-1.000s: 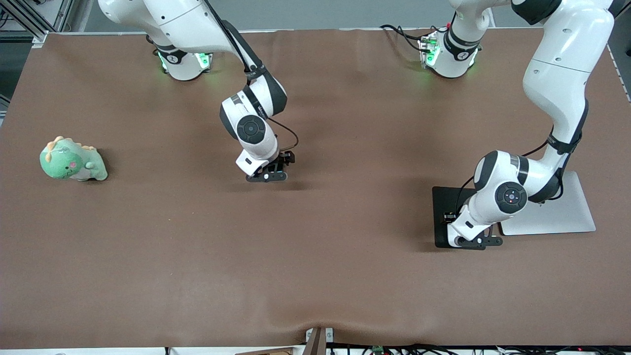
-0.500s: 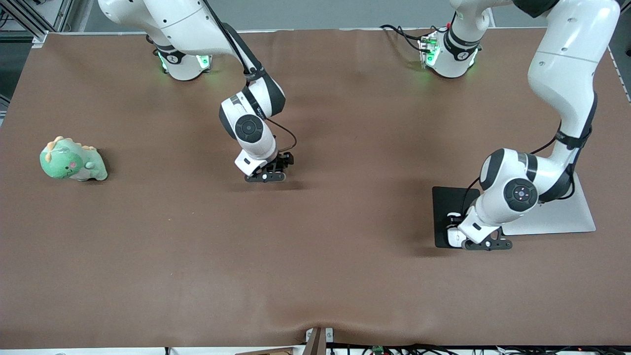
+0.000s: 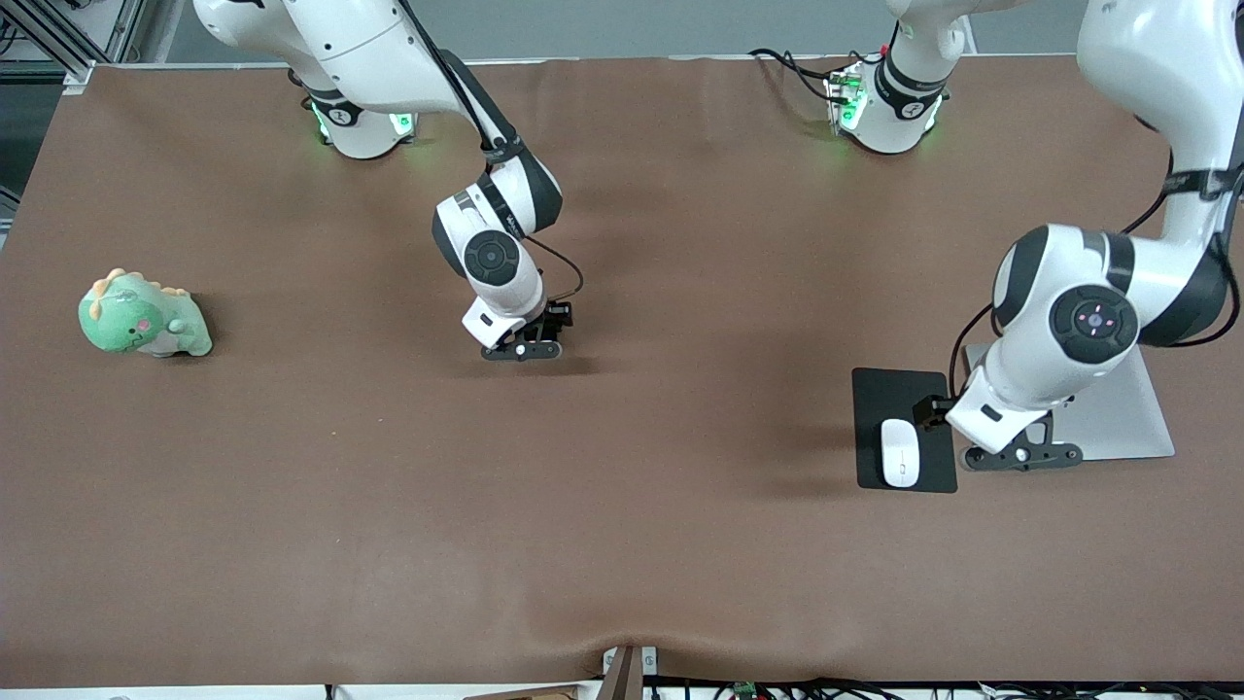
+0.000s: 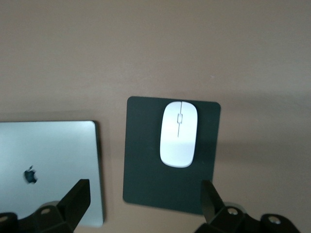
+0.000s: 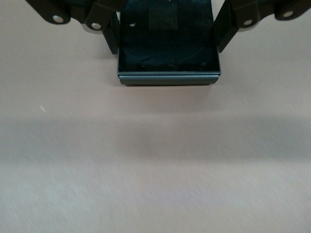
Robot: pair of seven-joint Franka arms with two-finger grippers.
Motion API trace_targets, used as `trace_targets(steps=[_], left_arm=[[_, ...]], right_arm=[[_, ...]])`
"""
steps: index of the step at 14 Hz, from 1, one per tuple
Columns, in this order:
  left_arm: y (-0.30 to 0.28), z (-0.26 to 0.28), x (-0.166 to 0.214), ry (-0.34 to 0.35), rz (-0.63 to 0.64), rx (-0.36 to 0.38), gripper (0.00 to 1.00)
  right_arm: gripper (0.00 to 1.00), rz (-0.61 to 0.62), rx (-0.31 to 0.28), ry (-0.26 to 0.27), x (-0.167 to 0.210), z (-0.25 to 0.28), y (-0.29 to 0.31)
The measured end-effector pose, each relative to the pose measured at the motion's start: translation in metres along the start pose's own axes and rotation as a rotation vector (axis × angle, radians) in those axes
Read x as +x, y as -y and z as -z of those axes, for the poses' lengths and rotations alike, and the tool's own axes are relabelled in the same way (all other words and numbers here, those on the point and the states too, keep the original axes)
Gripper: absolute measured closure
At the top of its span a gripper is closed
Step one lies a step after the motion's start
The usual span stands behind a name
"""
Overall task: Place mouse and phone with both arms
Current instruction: 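Raise the left gripper away while the right gripper carries the phone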
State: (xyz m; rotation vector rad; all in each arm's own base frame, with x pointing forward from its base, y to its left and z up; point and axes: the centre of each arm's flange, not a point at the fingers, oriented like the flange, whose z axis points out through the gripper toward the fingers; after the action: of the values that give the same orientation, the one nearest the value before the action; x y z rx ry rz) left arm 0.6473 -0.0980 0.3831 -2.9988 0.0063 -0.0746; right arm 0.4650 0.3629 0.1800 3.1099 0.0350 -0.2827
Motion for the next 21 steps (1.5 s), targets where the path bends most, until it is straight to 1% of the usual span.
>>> trace_targets(steps=[1,2,3,7,10,11,13,14,15,16,17,18,19,20,21], left_arm=[[0.001,0.017,-0.004,0.001,0.009,-0.003,0.0],[0.003,0.031,-0.008,0.009,0.017,-0.005,0.0],[0.007,0.043,-0.013,0.02,0.016,-0.011,0.0],[0.054,0.085,-0.026,0.047,-0.015,-0.107,0.0],[0.091,0.112,-0.038,0.05,-0.047,-0.116,0.0],[0.1,0.118,-0.042,0.05,-0.06,-0.116,0.0],[0.111,0.13,-0.049,0.053,-0.086,-0.115,0.0],[0.114,0.138,-0.053,0.051,-0.097,-0.109,0.0],[0.116,0.146,-0.057,0.047,-0.103,-0.103,0.0],[0.119,0.154,-0.062,0.045,-0.111,-0.101,0.0],[0.121,0.163,-0.068,0.05,-0.12,-0.103,0.0],[0.121,0.172,-0.074,0.054,-0.132,-0.104,0.0],[0.122,0.181,-0.081,0.053,-0.138,-0.105,0.0],[0.122,0.19,-0.087,0.057,-0.145,-0.106,0.0],[0.122,0.198,-0.094,0.07,-0.15,-0.109,0.0]], right_arm=[[0.2,-0.009,-0.012,0.029,0.001,0.012,-0.004],[0.2,-0.021,-0.014,0.047,0.003,0.029,-0.011],[0.2,-0.034,-0.008,0.053,0.005,0.048,-0.019],[0.2,-0.068,0.039,0.044,0.001,0.134,-0.048],[0.2,-0.088,0.068,0.041,-0.01,0.189,-0.072],[0.2,-0.11,0.103,0.046,-0.01,0.203,-0.085],[0.2,-0.131,0.235,0.057,-0.008,0.231,-0.104],[0.2,-0.13,0.273,0.049,-0.009,0.242,-0.109],[0.2,-0.13,0.29,0.043,-0.011,0.25,-0.109],[0.2,-0.123,0.297,0.047,-0.014,0.26,-0.109],[0.2,-0.116,0.295,0.065,-0.018,0.271,-0.111],[0.2,-0.111,0.282,0.084,-0.02,0.286,-0.121],[0.2,-0.108,0.244,0.085,-0.021,0.3,-0.14],[0.2,-0.11,0.192,0.069,-0.018,0.311,-0.166],[0.2,-0.114,0.159,0.058,-0.015,0.315,-0.194]])
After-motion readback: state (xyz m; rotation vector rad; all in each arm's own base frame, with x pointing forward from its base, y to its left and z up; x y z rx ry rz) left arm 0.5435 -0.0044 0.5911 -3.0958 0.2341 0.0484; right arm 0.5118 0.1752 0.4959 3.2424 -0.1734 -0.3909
